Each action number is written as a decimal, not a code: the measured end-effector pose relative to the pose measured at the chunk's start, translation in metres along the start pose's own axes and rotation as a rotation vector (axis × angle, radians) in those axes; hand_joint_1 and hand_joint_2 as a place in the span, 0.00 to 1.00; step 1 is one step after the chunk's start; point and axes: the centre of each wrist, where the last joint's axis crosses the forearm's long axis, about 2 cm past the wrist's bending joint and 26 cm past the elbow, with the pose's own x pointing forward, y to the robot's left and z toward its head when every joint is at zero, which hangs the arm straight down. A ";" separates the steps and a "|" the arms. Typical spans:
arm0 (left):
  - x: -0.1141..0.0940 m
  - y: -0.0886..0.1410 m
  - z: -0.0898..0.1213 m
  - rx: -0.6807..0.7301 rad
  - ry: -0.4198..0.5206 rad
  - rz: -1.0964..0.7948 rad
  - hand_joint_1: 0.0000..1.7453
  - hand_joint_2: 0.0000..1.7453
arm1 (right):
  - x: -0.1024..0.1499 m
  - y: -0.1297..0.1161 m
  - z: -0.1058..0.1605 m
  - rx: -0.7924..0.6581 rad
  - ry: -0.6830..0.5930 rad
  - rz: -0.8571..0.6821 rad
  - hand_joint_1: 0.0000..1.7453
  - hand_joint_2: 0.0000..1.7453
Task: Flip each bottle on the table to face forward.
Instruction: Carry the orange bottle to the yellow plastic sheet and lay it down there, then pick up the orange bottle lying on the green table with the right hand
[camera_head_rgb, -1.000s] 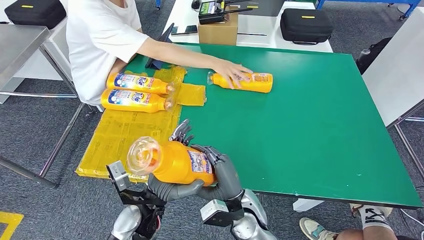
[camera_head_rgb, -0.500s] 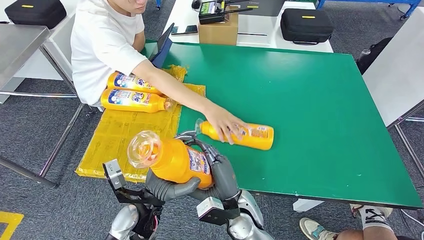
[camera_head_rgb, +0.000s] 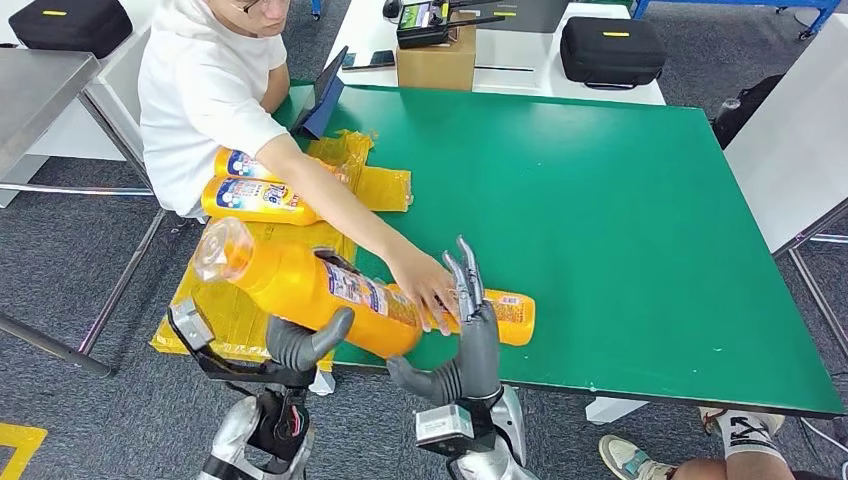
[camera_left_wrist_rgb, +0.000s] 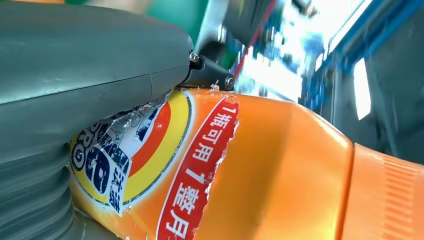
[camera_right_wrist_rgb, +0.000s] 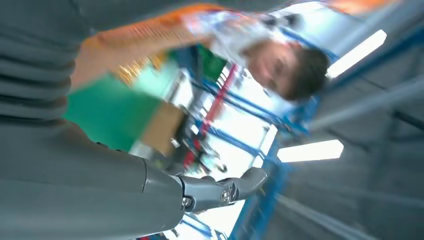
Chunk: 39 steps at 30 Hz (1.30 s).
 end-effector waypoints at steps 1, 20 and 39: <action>0.001 0.005 -0.003 0.033 -0.011 -0.078 1.00 1.00 | 0.004 -0.001 -0.003 -0.020 -0.026 0.014 0.00 0.00; 0.014 0.105 -0.018 0.022 0.068 -1.479 1.00 1.00 | 0.027 -0.019 -0.024 -0.148 -0.137 -0.016 0.00 0.00; 0.039 0.187 -0.068 -0.184 0.612 -1.933 1.00 1.00 | 0.024 -0.016 -0.031 -0.085 -0.098 -0.197 0.00 0.00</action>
